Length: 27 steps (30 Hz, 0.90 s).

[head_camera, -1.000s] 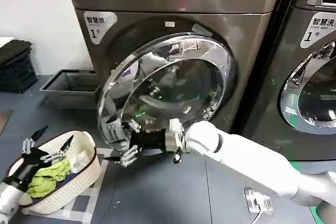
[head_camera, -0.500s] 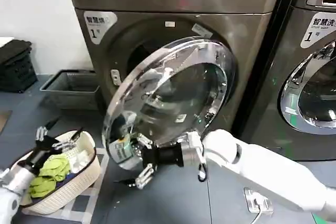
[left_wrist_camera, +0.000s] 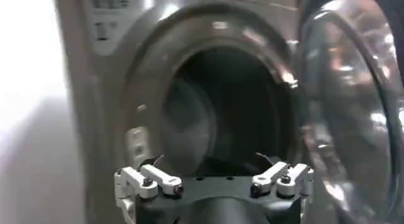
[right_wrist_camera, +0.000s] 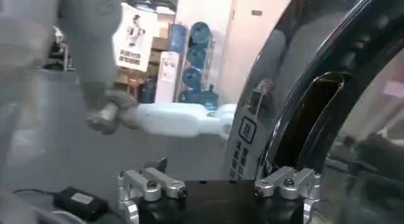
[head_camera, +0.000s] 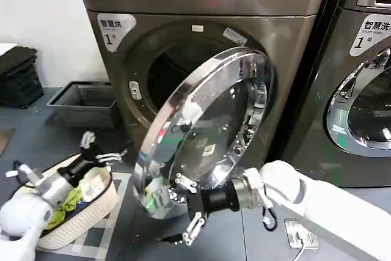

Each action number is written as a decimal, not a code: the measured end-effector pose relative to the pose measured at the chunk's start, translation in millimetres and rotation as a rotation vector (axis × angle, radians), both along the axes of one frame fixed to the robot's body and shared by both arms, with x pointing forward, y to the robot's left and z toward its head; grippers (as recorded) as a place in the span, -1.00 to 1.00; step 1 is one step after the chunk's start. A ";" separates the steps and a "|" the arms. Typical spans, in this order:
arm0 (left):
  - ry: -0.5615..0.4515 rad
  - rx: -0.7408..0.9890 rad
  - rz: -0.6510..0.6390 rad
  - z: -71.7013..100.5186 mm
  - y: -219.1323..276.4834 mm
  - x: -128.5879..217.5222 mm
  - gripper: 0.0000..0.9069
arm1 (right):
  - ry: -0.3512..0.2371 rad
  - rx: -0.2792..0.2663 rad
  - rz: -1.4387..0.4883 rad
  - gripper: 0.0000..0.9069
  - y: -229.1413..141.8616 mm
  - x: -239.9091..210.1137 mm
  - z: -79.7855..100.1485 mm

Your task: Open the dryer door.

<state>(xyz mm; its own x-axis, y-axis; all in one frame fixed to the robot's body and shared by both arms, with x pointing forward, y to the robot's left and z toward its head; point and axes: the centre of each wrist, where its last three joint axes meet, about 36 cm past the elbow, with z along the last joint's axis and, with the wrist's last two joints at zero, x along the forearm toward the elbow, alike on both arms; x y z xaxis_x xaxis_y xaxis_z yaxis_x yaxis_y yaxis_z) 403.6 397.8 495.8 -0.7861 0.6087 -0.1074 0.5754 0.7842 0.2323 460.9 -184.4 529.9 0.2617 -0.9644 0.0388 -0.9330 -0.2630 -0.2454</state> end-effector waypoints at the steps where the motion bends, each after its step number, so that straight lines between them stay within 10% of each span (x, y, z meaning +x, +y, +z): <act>1: -0.002 0.005 -0.023 1.1 -5.8 2.9 1.00 | 0.001 0.003 -0.006 1.00 -3.3 -1.3 -0.4; 16: 0.001 0.042 -0.269 2.6 -66.8 12.4 1.00 | -0.018 0.071 -0.223 1.00 -88.0 -30.5 3.2; 27: 0.010 0.046 -0.333 -3.8 -89.0 12.5 1.00 | -0.012 0.121 -0.508 1.00 -158.1 -66.7 -25.8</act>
